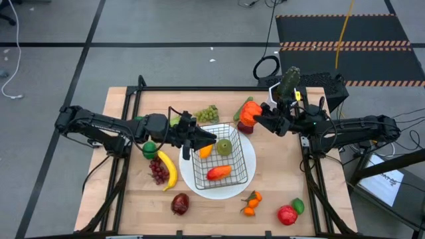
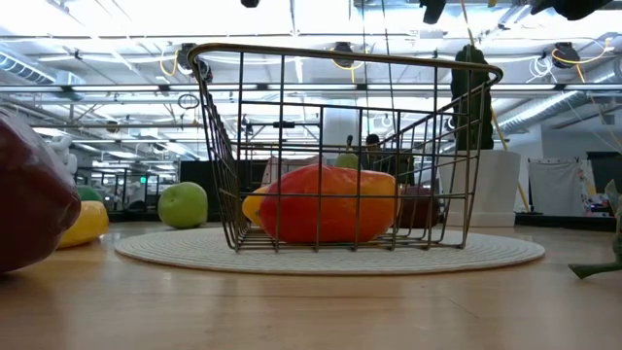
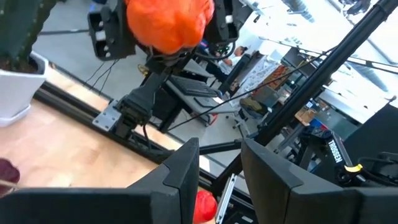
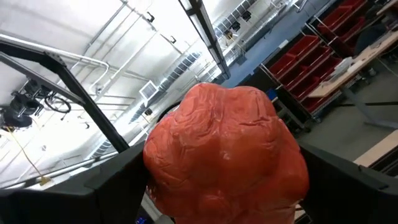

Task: Build produce basket
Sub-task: Put the orange pumpkin into the black wire basket

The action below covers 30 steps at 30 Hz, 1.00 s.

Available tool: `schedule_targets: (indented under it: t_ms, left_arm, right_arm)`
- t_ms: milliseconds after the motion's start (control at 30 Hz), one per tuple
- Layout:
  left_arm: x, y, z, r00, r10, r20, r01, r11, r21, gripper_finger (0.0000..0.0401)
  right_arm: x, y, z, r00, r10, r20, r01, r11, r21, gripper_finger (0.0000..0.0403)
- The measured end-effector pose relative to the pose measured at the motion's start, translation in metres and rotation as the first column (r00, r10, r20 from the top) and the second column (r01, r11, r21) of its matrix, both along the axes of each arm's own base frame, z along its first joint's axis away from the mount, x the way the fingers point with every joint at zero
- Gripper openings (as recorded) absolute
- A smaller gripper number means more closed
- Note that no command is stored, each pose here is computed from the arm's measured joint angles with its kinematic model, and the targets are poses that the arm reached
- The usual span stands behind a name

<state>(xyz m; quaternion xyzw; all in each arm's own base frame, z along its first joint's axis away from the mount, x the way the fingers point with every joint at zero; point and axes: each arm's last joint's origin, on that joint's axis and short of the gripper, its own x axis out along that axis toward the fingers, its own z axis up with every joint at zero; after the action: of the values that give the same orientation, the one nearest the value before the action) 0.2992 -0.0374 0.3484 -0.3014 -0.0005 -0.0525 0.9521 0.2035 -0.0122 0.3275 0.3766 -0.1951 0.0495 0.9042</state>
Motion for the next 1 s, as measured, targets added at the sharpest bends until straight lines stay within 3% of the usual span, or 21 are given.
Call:
schedule_targets:
  t_ms: [267,533,800,1000]
  left_arm:
    - [-0.005,0.0,0.006,1.0,-0.002,0.029,0.002,1.0,0.011,0.012]
    - [-0.028,-0.002,0.021,0.999,-0.019,0.036,0.016,0.997,0.074,0.012]
    - [-0.053,0.002,0.028,0.999,-0.017,-0.032,0.02,0.994,0.106,0.012]
    - [-0.061,0.003,0.028,0.997,-0.016,-0.07,0.025,0.991,0.129,0.012]
  right_arm:
    - [0.0,0.0,0.0,1.0,0.0,0.0,0.0,1.0,0.0,0.0352]
    - [0.0,0.0,-0.001,1.0,0.017,-0.003,-0.017,0.999,0.042,0.0352]
    - [0.002,-0.001,-0.006,0.998,0.042,-0.048,-0.03,0.974,0.225,0.0352]
    - [0.006,-0.002,-0.019,0.984,0.103,-0.143,-0.036,0.911,0.411,0.0352]
